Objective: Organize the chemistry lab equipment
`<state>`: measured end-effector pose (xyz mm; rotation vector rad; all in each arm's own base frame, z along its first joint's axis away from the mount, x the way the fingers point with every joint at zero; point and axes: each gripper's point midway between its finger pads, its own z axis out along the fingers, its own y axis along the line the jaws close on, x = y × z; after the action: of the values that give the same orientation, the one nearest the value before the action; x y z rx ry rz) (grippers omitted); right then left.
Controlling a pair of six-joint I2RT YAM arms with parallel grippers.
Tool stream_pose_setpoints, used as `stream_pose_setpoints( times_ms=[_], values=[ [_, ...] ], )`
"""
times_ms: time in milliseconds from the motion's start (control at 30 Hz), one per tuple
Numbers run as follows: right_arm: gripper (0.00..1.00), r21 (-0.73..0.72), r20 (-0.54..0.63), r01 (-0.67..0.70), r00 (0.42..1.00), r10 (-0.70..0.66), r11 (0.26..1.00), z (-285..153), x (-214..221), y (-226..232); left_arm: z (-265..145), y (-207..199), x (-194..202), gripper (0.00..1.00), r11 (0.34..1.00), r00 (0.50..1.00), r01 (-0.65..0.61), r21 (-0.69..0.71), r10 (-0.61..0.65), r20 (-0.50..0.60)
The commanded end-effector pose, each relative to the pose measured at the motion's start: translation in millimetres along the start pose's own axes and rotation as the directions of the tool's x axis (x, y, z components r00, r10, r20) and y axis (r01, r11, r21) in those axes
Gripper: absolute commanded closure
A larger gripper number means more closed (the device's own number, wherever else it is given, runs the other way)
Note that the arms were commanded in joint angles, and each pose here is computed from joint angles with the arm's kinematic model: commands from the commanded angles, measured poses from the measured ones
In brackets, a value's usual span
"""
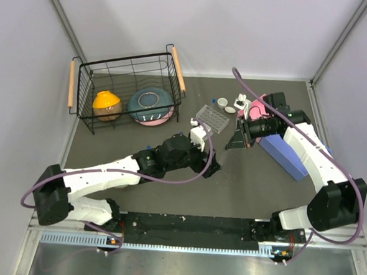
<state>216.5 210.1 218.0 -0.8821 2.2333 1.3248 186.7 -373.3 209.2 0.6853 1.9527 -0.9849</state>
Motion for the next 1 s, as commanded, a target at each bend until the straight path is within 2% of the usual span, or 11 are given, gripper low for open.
stream_pose_setpoints(
  times_ms=[0, 100, 233, 367, 567, 700, 967],
  values=[
    [1.00, 0.186, -0.006, 0.192, 0.981, -0.194, 0.964, -8, -39, -35, -30, 26, -16, 0.19, 0.991, 0.993, 0.031, -0.132, -0.016, 0.118],
    [1.00, 0.260, -0.016, 0.237, 0.970, -0.242, 0.936, -7, -65, -60, -50, 48, -8, 0.17, 0.974, 0.993, 0.046, -0.222, -0.022, 0.112],
    [1.00, 0.343, -0.010, 0.274, 0.958, -0.288, 0.898, -4, -103, -92, -84, 94, 13, 0.10, 0.908, 0.995, 0.062, -0.413, -0.024, 0.096],
    [0.99, 0.402, 0.004, 0.281, 0.951, -0.309, 0.871, 4, -146, -126, -114, 132, 23, 0.08, 0.850, 0.990, 0.119, -0.513, -0.063, 0.124],
    [0.99, 0.459, 0.007, 0.298, 0.941, -0.339, 0.837, 16, -185, -159, -142, 165, 31, 0.07, 0.804, 0.980, 0.183, -0.566, -0.103, 0.171],
    [0.98, 0.467, -0.027, 0.307, 0.942, -0.334, 0.829, 33, -186, -186, -142, 169, 34, 0.07, 0.796, 0.977, 0.198, -0.572, -0.116, 0.178],
    [0.98, 0.491, -0.037, 0.329, 0.933, -0.359, 0.807, 46, -198, -210, -138, 173, 40, 0.08, 0.790, 0.979, 0.197, -0.581, -0.130, 0.155]
  ],
)
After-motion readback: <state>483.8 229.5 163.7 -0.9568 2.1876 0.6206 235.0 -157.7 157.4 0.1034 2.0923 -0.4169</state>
